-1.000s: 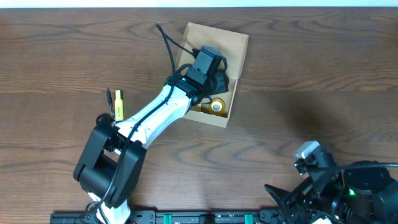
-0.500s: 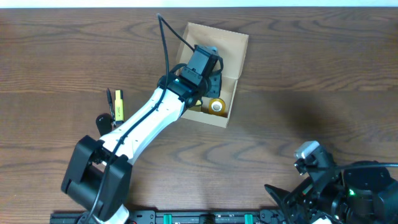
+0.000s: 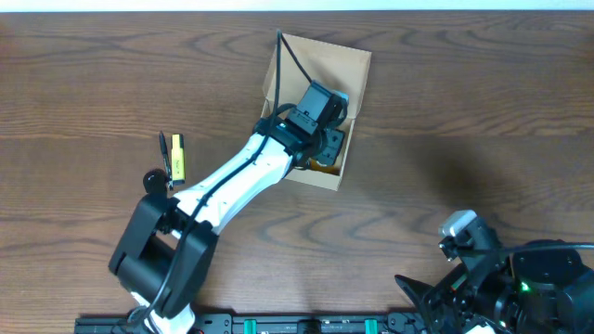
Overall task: Pack container
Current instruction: 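Lower the staples box into the box beside the tape roll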
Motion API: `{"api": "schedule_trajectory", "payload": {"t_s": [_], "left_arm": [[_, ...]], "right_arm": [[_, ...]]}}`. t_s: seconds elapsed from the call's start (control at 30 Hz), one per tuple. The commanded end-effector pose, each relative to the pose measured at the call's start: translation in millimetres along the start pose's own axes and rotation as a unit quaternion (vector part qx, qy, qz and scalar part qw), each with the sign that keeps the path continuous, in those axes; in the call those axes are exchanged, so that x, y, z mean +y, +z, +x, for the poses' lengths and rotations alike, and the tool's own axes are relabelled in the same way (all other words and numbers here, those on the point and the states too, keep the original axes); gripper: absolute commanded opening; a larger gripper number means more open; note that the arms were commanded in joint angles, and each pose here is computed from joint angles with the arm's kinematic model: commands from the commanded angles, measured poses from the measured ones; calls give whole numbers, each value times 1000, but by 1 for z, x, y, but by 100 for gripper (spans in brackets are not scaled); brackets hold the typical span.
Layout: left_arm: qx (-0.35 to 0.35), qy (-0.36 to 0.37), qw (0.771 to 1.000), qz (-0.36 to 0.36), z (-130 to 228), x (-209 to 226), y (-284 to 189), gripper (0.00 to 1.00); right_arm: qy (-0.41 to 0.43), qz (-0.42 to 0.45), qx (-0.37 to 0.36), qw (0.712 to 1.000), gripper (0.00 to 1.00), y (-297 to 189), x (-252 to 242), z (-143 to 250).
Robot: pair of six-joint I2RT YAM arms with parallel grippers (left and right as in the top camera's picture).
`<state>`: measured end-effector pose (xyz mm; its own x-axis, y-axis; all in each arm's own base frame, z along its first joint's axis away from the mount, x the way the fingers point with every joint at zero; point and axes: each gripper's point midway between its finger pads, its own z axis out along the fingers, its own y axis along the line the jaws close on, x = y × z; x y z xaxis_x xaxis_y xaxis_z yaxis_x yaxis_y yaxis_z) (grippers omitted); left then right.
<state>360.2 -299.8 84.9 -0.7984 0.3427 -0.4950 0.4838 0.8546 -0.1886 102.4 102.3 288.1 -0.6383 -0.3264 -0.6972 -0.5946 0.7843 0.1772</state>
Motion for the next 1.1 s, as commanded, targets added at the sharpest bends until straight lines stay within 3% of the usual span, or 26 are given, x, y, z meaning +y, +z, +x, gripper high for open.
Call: {"api": "schedule_trajectory", "payload": {"t_s": [0.0, 0.57, 0.7, 1.07], "left_arm": [[8, 9, 999, -36, 6, 14, 10, 6], [-36, -10, 999, 1, -15, 1, 28, 6], [-35, -21, 999, 2, -15, 1, 29, 23], [-35, -22, 999, 3, -15, 0, 29, 48]], "right_arm": [[4, -4, 1, 1000, 99, 0, 1, 0], [4, -4, 1, 1000, 99, 0, 1, 0], [4, -4, 1, 1000, 99, 0, 1, 0], [4, -4, 1, 1000, 99, 0, 1, 0]]}}
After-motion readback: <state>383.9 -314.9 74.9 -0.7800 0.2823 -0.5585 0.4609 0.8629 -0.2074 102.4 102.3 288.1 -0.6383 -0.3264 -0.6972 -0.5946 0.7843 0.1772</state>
